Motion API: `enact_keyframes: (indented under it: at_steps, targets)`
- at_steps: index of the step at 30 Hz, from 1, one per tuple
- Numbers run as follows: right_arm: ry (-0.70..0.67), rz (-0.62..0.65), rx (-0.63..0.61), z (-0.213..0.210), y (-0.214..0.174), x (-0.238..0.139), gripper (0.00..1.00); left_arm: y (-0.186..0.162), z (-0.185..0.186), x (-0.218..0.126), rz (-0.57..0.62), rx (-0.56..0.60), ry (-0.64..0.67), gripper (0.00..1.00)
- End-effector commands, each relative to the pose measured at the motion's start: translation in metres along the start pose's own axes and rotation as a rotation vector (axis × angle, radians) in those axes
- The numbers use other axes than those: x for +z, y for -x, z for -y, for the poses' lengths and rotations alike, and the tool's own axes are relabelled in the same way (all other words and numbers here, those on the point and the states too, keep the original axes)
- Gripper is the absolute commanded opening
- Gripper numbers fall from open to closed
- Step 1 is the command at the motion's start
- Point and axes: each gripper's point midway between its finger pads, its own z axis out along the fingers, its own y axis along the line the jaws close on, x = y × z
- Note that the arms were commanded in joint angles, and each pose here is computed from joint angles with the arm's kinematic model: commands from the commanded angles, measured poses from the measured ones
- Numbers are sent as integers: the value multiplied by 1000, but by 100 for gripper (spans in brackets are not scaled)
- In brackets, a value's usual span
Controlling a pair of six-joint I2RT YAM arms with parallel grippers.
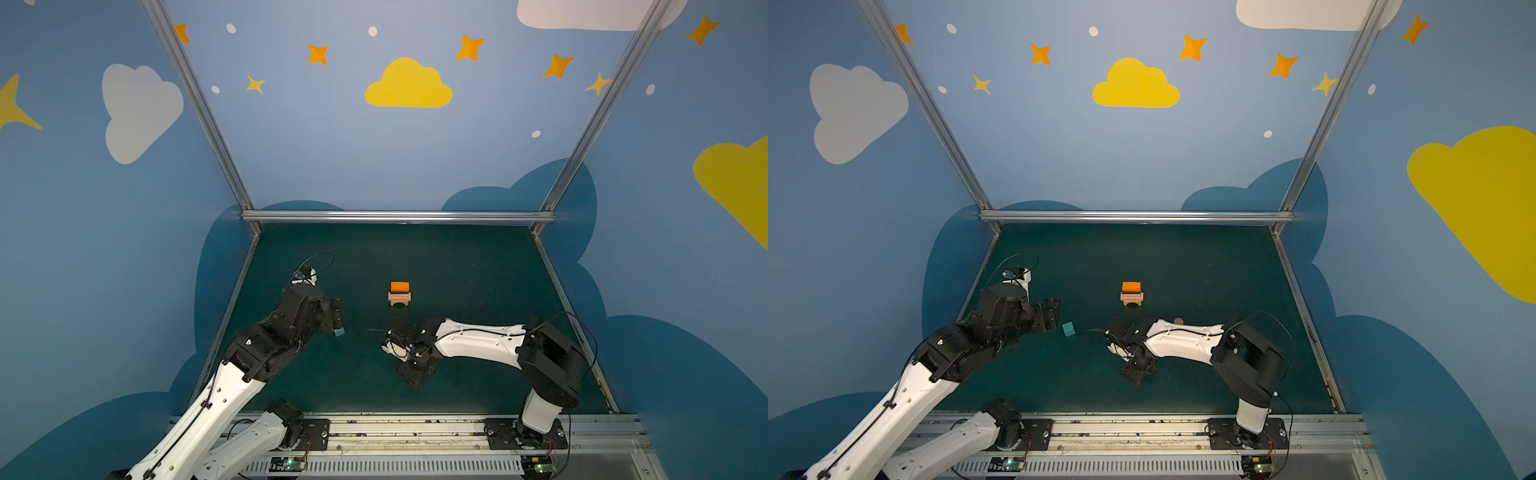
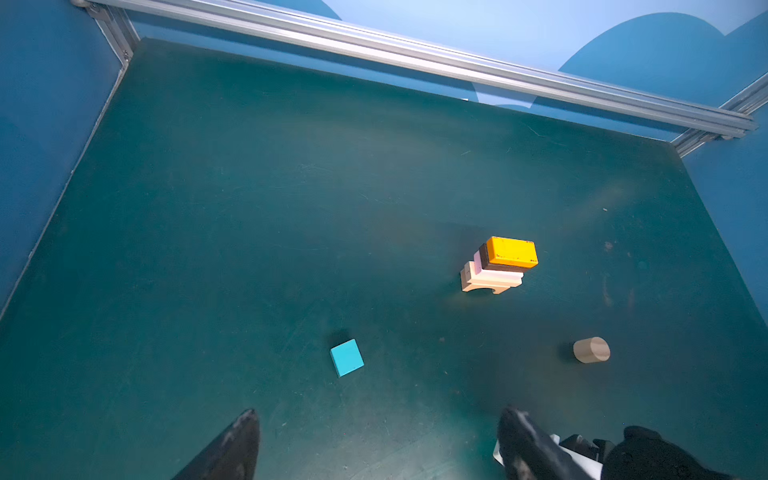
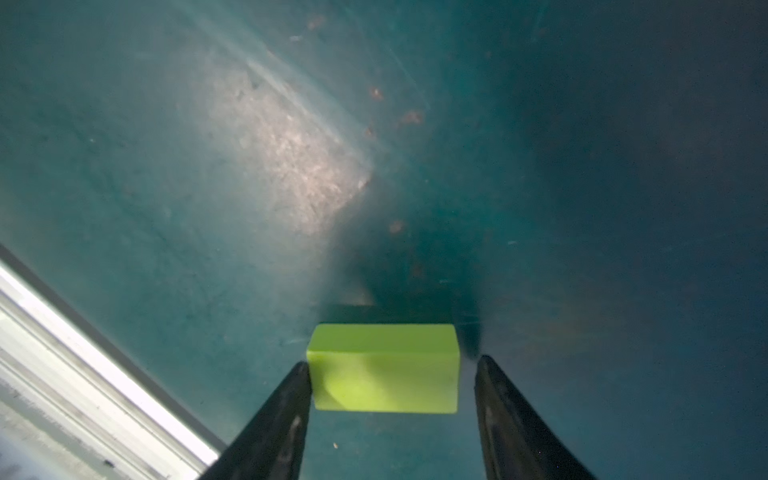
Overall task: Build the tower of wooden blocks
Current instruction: 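Lower the right gripper around the lime-green block and close on it, then lift the lime-green block with the right gripper and carry it over the stack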
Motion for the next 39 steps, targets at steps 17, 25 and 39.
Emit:
enact_keyframes:
  at_steps: [17,25,39]
  targets:
    - [-69,-38,65,7,-5,-10,48,0,-2,0,2,-5,3,89]
    - [-95,-34,151,9,9,-47,48,2,-3,-1,6,-7,2,89]
    - [-132,66,365,57,54,-138,47,15,-13,-3,62,-24,8,91]
